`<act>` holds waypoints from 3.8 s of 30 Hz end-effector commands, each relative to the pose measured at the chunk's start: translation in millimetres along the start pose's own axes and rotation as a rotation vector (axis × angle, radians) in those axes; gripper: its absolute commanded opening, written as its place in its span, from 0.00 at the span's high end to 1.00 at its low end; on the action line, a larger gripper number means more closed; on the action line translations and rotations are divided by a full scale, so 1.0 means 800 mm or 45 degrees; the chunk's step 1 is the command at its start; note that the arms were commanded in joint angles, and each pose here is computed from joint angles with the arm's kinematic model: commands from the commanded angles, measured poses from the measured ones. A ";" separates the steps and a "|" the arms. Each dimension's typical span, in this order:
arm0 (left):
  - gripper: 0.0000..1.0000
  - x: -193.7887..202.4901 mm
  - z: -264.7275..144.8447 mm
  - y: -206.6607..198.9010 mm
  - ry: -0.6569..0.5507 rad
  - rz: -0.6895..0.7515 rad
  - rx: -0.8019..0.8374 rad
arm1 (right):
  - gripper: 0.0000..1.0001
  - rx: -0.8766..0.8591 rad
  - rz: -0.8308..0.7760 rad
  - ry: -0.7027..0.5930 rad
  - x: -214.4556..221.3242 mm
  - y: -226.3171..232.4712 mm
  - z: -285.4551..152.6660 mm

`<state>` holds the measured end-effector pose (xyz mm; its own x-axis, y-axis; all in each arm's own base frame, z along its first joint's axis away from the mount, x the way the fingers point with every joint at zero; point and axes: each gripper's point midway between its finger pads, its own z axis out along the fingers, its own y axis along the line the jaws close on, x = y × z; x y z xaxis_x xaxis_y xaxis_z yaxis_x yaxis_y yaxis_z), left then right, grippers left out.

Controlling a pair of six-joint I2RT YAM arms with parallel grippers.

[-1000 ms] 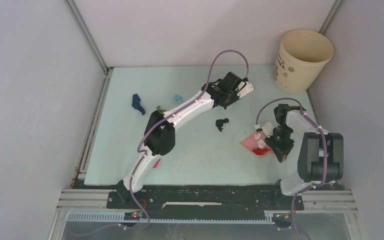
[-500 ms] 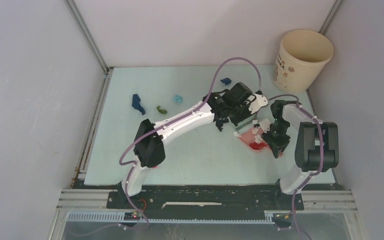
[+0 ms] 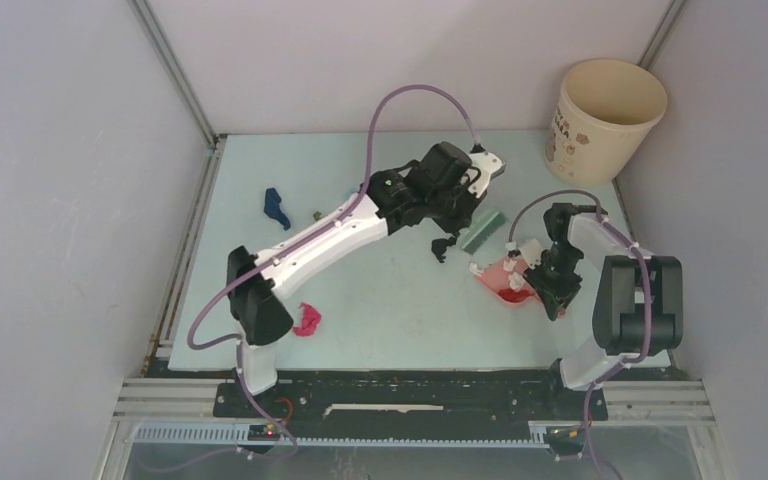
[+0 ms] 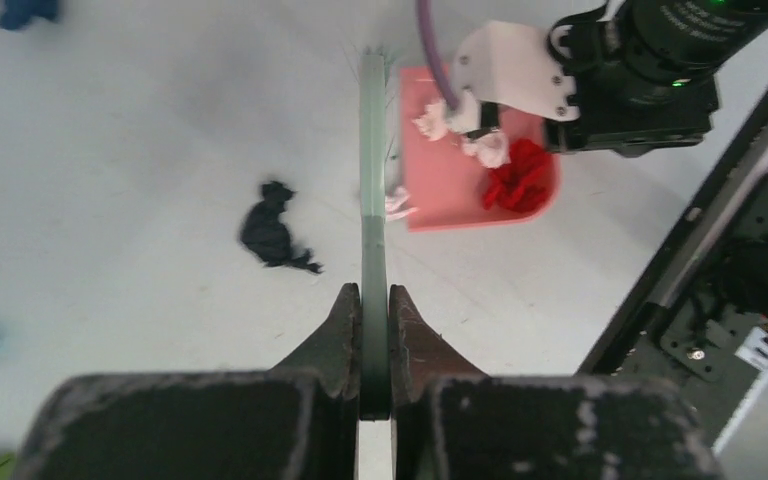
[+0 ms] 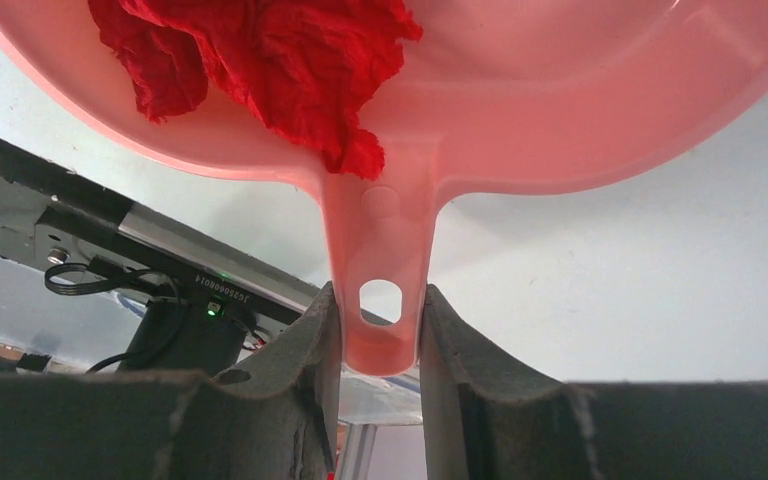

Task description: Sweep away the paper scraps from the table

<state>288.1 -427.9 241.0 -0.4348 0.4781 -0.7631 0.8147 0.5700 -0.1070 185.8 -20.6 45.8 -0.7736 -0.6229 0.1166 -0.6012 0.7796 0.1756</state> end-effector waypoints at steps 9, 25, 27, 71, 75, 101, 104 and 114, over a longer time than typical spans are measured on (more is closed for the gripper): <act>1.00 0.023 -0.061 0.156 0.294 0.309 -0.690 | 1.00 0.136 -0.093 0.128 0.024 0.004 -0.019; 0.98 0.051 0.065 0.073 0.308 -0.126 -0.003 | 1.00 0.157 -0.153 0.172 -0.013 0.003 -0.005; 0.97 0.045 0.066 0.048 0.273 -0.195 0.125 | 1.00 0.149 -0.154 0.151 -0.021 0.004 -0.005; 0.96 0.091 -0.149 0.089 -0.274 -0.399 -0.231 | 1.00 0.229 -0.096 -0.169 -0.028 0.019 -0.090; 0.95 0.106 -0.145 0.080 -0.250 -0.395 -0.184 | 1.00 0.252 -0.069 -0.192 -0.030 0.011 -0.113; 0.93 0.134 -0.130 0.024 -0.202 -0.301 -0.001 | 1.00 0.574 0.207 -0.512 -0.095 -0.152 -0.328; 0.93 0.140 -0.124 0.019 -0.177 -0.296 0.014 | 1.00 0.599 0.269 -0.596 -0.106 -0.169 -0.343; 0.93 0.157 -0.105 0.003 -0.096 -0.266 0.041 | 1.00 0.801 0.393 -0.821 -0.127 -0.249 -0.383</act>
<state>207.2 -300.3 198.1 -0.6007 0.2772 -0.7499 0.6850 0.6620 -0.3040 414.2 -115.9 271.7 -0.8241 -0.4114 -0.3894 -0.3134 0.9037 -0.2917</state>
